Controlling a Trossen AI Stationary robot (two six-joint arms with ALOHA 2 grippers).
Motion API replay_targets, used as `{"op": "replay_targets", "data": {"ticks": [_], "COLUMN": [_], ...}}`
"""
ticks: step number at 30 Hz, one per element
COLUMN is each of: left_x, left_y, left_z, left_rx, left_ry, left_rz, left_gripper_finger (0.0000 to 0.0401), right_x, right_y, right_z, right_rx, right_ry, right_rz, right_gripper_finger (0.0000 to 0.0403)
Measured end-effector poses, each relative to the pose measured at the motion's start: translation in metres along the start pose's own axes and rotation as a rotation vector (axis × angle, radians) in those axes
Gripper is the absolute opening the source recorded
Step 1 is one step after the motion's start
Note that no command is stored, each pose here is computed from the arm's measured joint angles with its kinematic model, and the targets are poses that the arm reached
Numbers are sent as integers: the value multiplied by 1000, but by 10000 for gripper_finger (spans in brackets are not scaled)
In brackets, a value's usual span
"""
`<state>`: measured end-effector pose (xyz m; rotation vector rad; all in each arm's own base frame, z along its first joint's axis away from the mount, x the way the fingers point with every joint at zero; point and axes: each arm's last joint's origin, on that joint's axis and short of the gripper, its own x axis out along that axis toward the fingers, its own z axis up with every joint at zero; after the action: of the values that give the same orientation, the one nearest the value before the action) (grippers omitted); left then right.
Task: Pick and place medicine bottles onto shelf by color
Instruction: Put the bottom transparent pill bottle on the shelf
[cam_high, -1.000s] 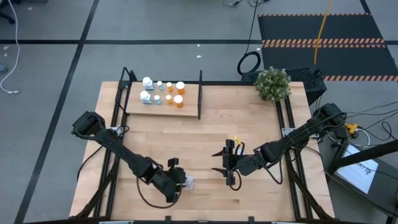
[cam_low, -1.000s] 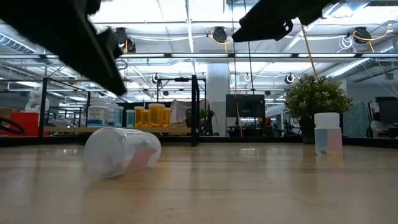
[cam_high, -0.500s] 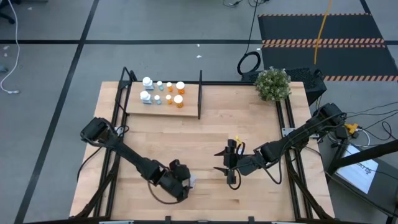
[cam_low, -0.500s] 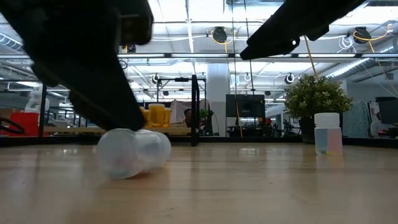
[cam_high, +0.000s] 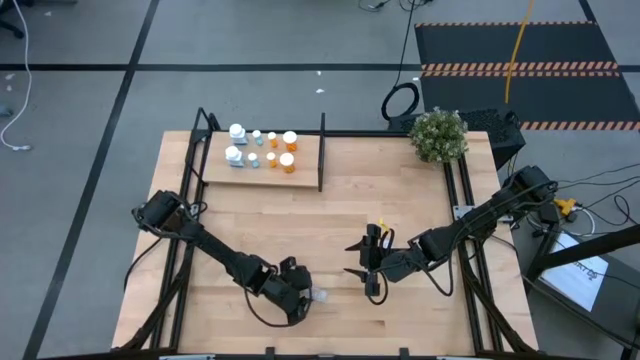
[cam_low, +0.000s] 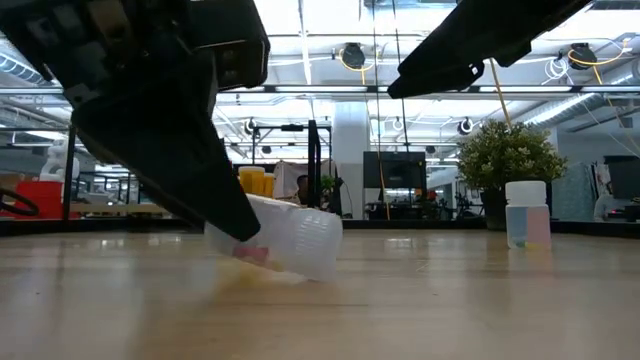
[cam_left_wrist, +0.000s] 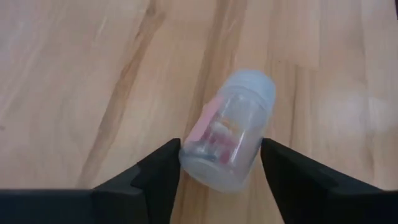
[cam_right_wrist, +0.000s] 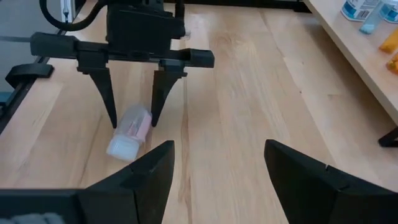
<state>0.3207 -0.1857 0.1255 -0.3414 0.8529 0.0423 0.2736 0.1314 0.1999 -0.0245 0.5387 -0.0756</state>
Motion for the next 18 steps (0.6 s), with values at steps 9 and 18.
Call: {"op": "replay_targets", "data": {"ticks": [9, 18], "left_x": [3, 3], "left_y": [8, 15], "left_z": [7, 3], "left_rx": [179, 223], "left_ry": [-9, 66], "left_rz": [22, 44], "left_gripper_finger": [166, 234], "right_x": [0, 0], "right_y": [0, 0], "right_z": [0, 0], "right_rx": [-6, -7], "right_ry": [-1, 0], "right_rz": [0, 0], "right_gripper_finger": [242, 242]}}
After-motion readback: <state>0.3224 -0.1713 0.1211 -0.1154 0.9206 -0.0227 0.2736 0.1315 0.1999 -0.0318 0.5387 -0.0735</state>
